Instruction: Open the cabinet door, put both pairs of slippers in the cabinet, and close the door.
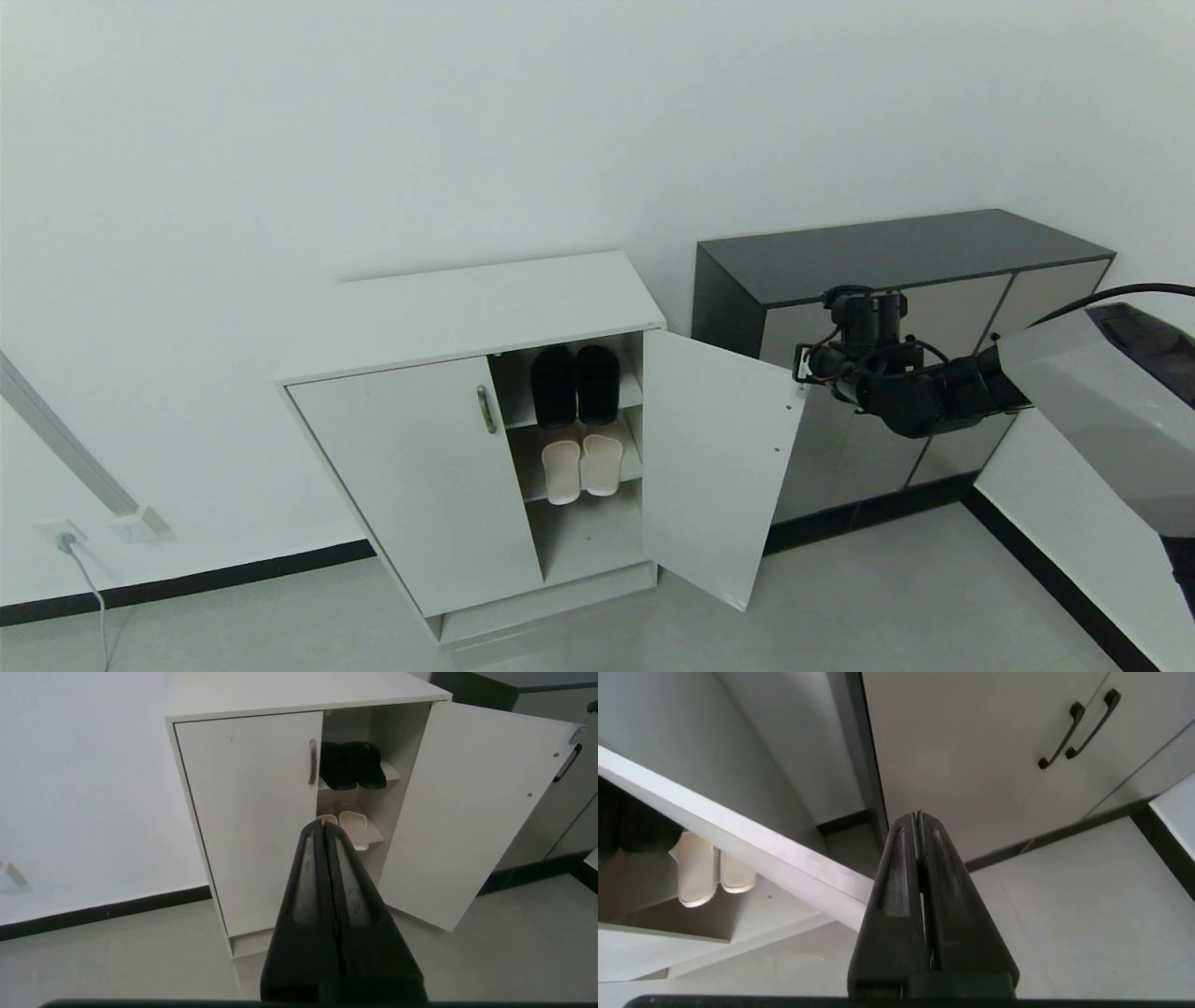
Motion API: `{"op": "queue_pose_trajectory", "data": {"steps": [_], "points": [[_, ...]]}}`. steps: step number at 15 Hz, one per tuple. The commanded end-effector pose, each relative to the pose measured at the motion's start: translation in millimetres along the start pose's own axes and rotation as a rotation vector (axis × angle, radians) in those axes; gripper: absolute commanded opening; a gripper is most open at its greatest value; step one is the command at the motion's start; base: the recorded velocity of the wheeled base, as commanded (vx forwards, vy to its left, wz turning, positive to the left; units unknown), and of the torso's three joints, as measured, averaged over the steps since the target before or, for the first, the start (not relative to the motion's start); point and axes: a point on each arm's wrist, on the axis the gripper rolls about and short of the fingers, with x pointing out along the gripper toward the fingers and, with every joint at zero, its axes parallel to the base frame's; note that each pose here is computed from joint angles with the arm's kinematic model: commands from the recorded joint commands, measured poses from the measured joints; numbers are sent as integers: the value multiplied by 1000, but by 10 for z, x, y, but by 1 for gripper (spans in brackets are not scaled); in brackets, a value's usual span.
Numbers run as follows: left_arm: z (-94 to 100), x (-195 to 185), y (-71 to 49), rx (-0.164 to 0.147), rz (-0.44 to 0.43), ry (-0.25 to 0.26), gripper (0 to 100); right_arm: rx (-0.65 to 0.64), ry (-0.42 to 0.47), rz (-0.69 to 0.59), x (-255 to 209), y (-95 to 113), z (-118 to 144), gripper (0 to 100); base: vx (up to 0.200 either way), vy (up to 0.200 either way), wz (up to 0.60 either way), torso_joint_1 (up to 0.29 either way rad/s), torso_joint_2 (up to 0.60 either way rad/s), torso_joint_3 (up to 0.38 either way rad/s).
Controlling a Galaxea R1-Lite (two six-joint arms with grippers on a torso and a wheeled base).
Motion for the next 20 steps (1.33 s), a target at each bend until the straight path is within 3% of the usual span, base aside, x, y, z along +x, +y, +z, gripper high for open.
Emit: {"op": "queue_pose_trajectory", "data": {"steps": [1, 14, 20], "points": [[0, 1, 0, -1, 1, 1, 0, -1, 5, -2, 22, 0, -30, 0, 0, 0, 0, 0, 0, 0], [0, 1, 0, -1, 1, 1, 0, -18, 49, 0, 25, 33, -150, 0, 0, 0, 0, 0, 0, 0], [0, 1, 0, -1, 0, 1, 0, -45, 84, 41, -179, 210, -213, 0, 0, 0, 0, 0, 0, 0]]}}
